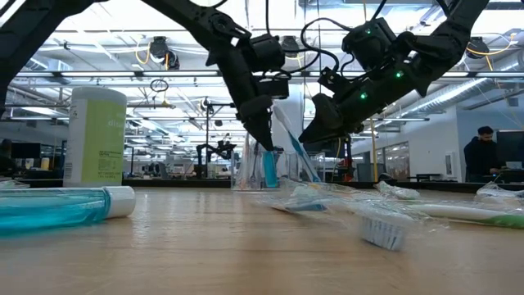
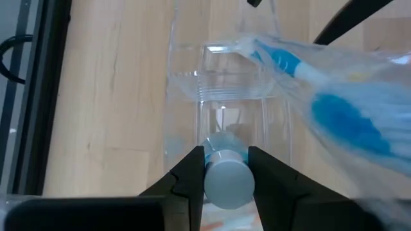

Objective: Pick & Place toothbrushing station
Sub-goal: Adjust the blue mouthwash in the transparent organizer, then put the top green toothbrush into the transparent organizer

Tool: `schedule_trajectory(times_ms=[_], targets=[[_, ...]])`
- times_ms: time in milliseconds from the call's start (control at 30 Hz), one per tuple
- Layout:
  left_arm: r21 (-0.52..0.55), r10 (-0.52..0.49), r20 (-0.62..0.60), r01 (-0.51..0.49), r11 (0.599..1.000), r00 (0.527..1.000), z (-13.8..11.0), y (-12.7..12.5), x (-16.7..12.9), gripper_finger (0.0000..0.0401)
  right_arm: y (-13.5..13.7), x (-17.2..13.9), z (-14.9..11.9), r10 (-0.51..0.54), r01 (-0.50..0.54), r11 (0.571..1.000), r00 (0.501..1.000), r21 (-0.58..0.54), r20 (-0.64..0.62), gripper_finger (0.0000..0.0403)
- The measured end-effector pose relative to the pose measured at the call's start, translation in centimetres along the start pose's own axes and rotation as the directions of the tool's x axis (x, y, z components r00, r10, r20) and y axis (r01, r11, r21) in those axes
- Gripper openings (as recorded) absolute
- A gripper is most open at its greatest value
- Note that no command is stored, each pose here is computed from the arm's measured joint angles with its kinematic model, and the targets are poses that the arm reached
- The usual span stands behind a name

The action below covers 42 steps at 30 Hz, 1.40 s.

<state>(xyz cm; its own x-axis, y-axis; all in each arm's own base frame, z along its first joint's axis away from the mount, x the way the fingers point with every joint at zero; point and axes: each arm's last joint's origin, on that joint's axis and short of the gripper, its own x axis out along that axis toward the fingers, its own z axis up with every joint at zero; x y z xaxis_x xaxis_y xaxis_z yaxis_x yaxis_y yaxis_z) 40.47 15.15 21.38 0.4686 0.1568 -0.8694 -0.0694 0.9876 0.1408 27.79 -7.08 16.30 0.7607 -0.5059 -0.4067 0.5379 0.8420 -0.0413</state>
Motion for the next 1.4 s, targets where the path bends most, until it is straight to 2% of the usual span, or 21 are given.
schedule_trajectory(times_ms=[300, 567, 700, 833, 933, 1133, 1400], targets=[[0.021, -0.001, 0.017, 0.001, 1.000, 1.000, 0.1, 0.1, 0.1, 0.0112, 0.0, 0.0, 0.0, 0.000, 0.000, 1.000, 1.000, 0.000, 0.000, 0.0155], [0.014, 0.075, 0.063, -0.076, 0.997, 0.995, 0.7, 0.4, 0.0, 0.0168, 0.0, 0.0, 0.0, 0.000, 0.000, 1.000, 1.000, 0.000, 0.000, 0.0155], [0.007, 0.060, 0.117, -0.062, 0.998, 0.991, 1.2, 0.4, 0.0, 0.0191, 0.0, 0.0, 0.0, 0.000, 0.000, 1.000, 1.000, 0.000, 0.000, 0.0155], [-0.007, 0.049, 0.104, -0.048, 0.999, 0.993, 1.1, 0.2, -0.3, 0.0203, 0.0, 0.0, 0.0, 0.000, 0.000, 1.000, 1.000, 0.000, 0.000, 0.0155], [-0.009, 0.057, 0.065, -0.057, 0.998, 0.996, 0.7, 0.2, -1.3, 0.0200, 0.0, 0.0, 0.0, 0.000, 0.000, 1.000, 1.000, 0.000, 0.000, 0.0155], [-0.013, 0.127, 0.013, -0.127, 0.992, 0.992, 0.3, 0.0, -4.9, 0.0180, 0.0, 0.0, 0.0, 0.001, -0.001, 1.000, 1.000, 0.000, 0.000, 0.0155], [-0.009, 0.075, -0.041, -0.075, 0.997, 0.996, -1.3, -0.7, -11.3, 0.0164, 0.0, 0.0, -0.3, 0.000, -0.001, 1.000, 0.999, -0.013, -0.034, 0.0155]])
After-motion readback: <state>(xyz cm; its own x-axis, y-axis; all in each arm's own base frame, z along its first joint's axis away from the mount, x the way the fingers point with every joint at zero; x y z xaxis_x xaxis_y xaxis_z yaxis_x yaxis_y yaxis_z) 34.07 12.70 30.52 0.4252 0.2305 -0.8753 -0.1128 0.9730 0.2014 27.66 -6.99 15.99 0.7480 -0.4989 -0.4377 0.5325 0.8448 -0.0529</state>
